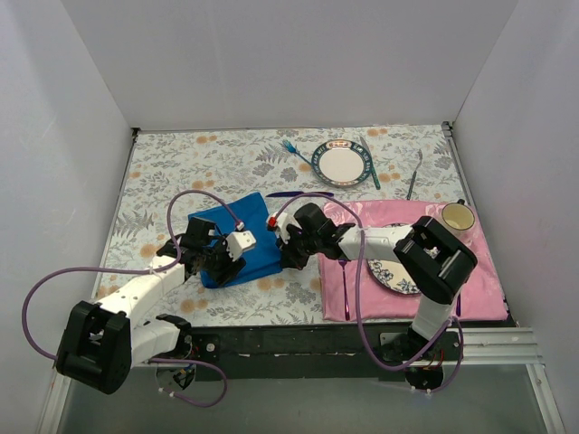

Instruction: Fold the napkin into a case and place the utensils inside

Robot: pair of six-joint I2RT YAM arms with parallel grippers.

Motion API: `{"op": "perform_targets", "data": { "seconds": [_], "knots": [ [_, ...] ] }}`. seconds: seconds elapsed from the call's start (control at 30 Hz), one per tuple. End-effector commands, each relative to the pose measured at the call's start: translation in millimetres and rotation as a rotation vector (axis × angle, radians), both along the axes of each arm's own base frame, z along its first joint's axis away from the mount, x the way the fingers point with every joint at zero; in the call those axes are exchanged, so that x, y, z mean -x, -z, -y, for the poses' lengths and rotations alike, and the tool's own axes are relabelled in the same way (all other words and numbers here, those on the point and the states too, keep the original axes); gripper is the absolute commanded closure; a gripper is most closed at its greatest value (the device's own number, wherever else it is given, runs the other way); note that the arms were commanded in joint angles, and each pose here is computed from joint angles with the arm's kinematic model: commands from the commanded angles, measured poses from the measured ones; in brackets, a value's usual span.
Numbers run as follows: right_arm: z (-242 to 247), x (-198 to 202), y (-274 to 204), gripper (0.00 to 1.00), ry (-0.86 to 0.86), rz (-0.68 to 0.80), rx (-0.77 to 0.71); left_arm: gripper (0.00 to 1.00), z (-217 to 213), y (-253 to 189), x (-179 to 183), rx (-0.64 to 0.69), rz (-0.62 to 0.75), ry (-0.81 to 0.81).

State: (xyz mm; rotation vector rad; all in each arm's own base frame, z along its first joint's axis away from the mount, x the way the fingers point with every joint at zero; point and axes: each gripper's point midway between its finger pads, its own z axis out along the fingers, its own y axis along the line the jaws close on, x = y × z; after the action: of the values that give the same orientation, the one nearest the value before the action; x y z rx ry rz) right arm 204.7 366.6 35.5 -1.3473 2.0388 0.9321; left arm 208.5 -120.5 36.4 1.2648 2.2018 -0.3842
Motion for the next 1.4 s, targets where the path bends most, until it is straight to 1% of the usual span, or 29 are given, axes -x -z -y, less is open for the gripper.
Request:
{"op": "perform_targets", "data": {
  "seconds": [0.0,0.17,0.4,0.63,0.77,0.93,1.13,1.27,1.3,1.37],
  "knots": [
    [-0.4,-5.1,5.8,0.99,-0.005,0.067,0.019,0.50,-0.9,1.6,11.2,-0.002,0.002,0.049],
    [-1.5,0.2,-4.9,0.99,-0.030,0.086,-0.011,0.53,-5.7,7.7,13.6,-0.026,-0.012,0.037],
    [-9.6,10.5,-29.9,0.99,-0.076,0.153,-0.071,0.54,-4.7,6.3,12.6,-0.020,-0.003,0.037],
    [-13.3,9.8,-23.9,0.99,-0.073,0.156,-0.068,0.55,-5.3,6.9,13.0,-0.020,-0.005,0.031],
    [-14.1,8.2,-12.3,0.99,-0.078,0.160,-0.042,0.55,-4.0,4.3,11.4,-0.015,0.000,0.026],
    [-9.0,10.0,8.2,0.99,-0.103,0.178,0.018,0.55,2.2,-9.2,2.0,0.015,0.023,0.018],
    [-4.6,8.3,14.9,0.99,-0.103,0.198,0.046,0.55,8.5,-17.3,-7.9,0.034,0.030,0.013],
    [-3.4,7.3,13.4,0.99,-0.095,0.201,0.046,0.59,7.6,-11.5,-5.7,0.026,0.018,0.021],
    [-2.1,7.9,14.3,0.99,-0.095,0.199,0.051,0.62,6.4,-9.0,-4.4,0.019,0.015,0.024],
    [-2.0,8.1,12.3,0.99,-0.092,0.199,0.048,0.66,4.9,-6.5,-2.1,0.012,0.013,0.026]
  ]
}}
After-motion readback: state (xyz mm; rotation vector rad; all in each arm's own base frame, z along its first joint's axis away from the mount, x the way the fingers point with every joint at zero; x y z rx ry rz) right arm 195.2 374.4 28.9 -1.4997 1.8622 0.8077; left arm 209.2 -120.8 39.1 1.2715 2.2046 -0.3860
